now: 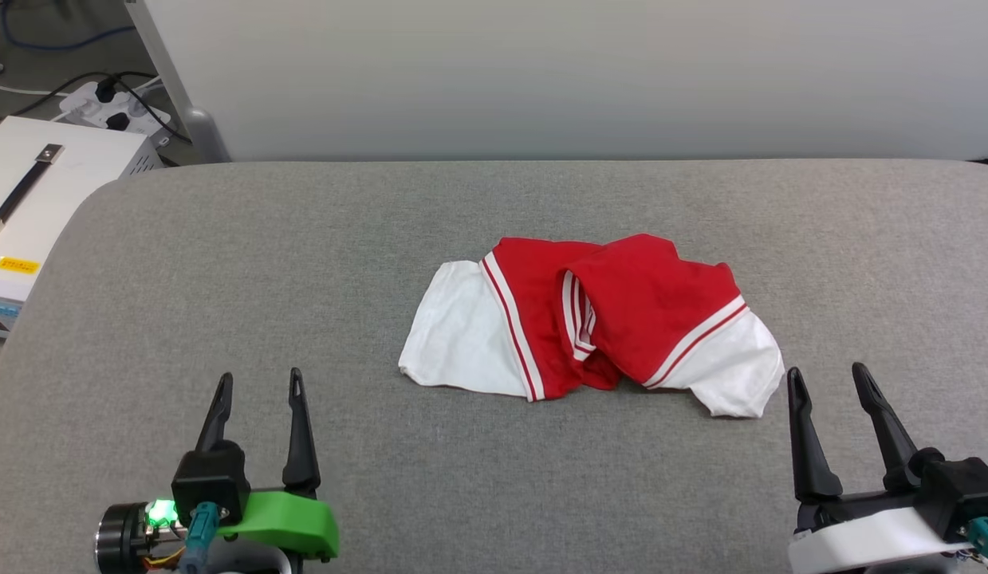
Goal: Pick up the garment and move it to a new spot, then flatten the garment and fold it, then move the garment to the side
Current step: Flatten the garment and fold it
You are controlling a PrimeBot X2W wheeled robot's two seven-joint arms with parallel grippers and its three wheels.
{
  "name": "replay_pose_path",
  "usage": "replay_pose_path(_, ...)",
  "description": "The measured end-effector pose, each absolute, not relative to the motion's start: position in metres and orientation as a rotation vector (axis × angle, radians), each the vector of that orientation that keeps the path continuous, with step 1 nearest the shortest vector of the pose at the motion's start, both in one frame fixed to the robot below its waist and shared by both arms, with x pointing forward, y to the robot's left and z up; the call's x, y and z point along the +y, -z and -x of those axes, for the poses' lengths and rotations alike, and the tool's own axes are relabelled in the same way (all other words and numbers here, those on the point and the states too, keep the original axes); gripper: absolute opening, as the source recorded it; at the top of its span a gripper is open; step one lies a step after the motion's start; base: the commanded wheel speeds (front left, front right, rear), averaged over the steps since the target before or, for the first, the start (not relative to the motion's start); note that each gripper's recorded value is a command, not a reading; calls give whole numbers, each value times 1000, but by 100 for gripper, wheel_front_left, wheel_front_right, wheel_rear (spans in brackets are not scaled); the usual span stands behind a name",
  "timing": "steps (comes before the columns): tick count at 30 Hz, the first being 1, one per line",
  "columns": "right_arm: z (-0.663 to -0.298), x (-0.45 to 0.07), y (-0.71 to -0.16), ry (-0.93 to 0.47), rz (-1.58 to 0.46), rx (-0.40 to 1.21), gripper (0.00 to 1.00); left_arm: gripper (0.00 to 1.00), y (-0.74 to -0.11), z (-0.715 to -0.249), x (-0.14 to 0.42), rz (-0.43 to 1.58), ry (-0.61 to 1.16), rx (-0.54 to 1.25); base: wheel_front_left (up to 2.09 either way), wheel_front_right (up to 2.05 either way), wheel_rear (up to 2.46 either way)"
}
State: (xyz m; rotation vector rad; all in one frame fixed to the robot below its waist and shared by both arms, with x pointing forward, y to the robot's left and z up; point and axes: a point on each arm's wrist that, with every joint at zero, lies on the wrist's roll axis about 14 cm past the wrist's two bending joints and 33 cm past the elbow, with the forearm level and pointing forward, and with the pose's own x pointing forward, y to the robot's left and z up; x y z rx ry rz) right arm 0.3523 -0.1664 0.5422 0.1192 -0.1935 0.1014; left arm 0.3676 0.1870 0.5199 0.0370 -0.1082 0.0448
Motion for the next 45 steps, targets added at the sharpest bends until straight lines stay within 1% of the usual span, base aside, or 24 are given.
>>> replay_pose_path(11, -347, -165, -533, -106, -124, -164, 100, 100, -515, -359, 187, -20, -33, -101, 0, 0, 0)
replay_pose_path(25, -349, -167, -526, -97, -125, -142, 100, 100, -506, -365, 183, -35, -3, -77, 0, 0, 0)
replay_pose_path(28, -351, -168, -524, -93, -124, -135, 100, 100, -512, -381, 173, -67, 64, -97, 0, 0, 0)
replay_pose_path(32, -358, -167, -524, -94, -125, -138, 100, 100, -540, -420, 153, -120, 189, -171, 0, 0, 0)
replay_pose_path(35, -362, -170, -525, -85, -123, -139, 100, 100, -549, -448, 142, -129, 249, -175, 0, 0, 0)
replay_pose_path(39, -361, -176, -520, -67, -121, -126, 100, 100, -549, -485, 123, -133, 315, -53, 0, 0, 0)
replay_pose_path(42, -361, -179, -517, -54, -119, -117, 100, 100, -538, -502, 99, -133, 395, 104, 0, 0, 0)
replay_pose_path(45, -362, -183, -515, -44, -117, -111, 100, 100, -512, -504, 80, -166, 482, 320, 0, 0, 0)
